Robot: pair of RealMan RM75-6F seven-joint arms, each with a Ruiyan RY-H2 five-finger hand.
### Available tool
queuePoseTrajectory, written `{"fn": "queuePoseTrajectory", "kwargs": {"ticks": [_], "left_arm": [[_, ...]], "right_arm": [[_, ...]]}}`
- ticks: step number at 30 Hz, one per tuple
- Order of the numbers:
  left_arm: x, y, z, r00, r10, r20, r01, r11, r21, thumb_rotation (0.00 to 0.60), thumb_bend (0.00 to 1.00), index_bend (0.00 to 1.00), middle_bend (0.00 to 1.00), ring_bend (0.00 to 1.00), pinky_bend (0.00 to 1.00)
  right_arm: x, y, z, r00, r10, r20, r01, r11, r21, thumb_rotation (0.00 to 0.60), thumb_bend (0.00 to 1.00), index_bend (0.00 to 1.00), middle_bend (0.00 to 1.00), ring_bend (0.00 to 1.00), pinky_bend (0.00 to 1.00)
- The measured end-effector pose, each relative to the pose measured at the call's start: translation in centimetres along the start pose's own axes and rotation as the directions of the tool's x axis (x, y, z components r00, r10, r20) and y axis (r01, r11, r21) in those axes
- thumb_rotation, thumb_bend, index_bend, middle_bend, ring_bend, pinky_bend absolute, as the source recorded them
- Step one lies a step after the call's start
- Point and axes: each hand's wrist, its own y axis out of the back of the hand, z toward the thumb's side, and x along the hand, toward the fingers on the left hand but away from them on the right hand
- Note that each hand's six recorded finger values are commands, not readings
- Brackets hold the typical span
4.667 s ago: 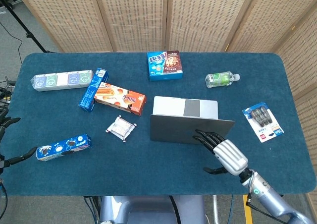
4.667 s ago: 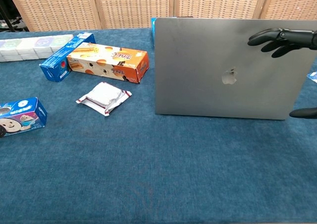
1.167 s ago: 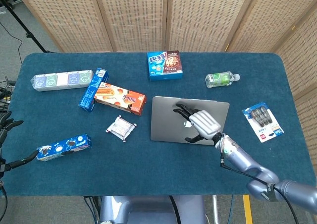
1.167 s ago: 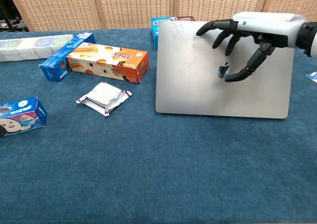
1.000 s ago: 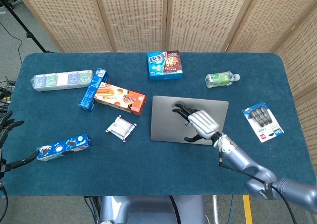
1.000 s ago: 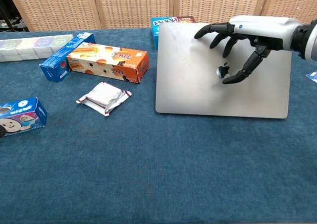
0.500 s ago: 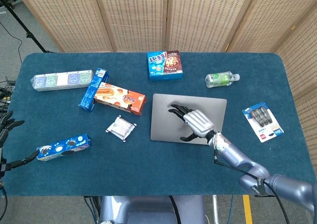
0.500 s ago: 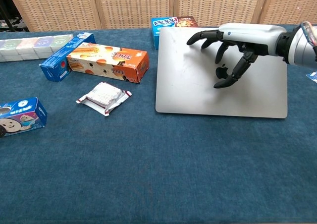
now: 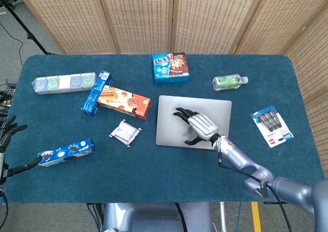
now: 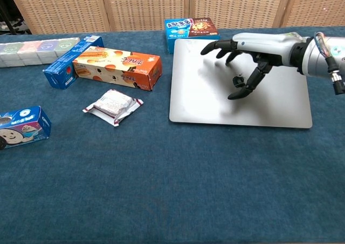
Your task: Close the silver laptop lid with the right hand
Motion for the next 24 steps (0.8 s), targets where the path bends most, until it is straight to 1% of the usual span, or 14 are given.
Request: {"fn": "queuePoseTrajectory", "kwargs": {"ticks": [7,18,24], "left_arm": [[0.1,-0.1,-0.1,1.000,-0.007,-0.004,0.007,1.000,0.002,0.600,0.01,0.24,0.10,0.15,0.19],[0.0,-0.3,0.0,1.000,-0.018,0.000,0.018,1.000,0.003,0.600,0.01,0.24,0.10,0.15,0.19],[0.0,-0.4,0.1,1.000,-0.022,0.003,0.022,1.000,0.003,0.600,0.01,0.24,0.10,0.15,0.19]], "right_arm": [[-0.6,-0.6,0.0,1.000,0.012,0.001,-0.012,1.000,-0.006,0.600,0.22,0.09,0.03,0.11,0.14],[-0.8,-2.2,-1.0,0.999,0.040,0.022,-0.039,0.999,-0.028,0.600,0.22,0.08,0.03,0.11,0.14],[-1.1,-2.2,-1.1,0.999,0.037,0.018,-0.036,0.999,-0.033,0.600,0.22,0.08,0.03,0.10,0.14]]}}
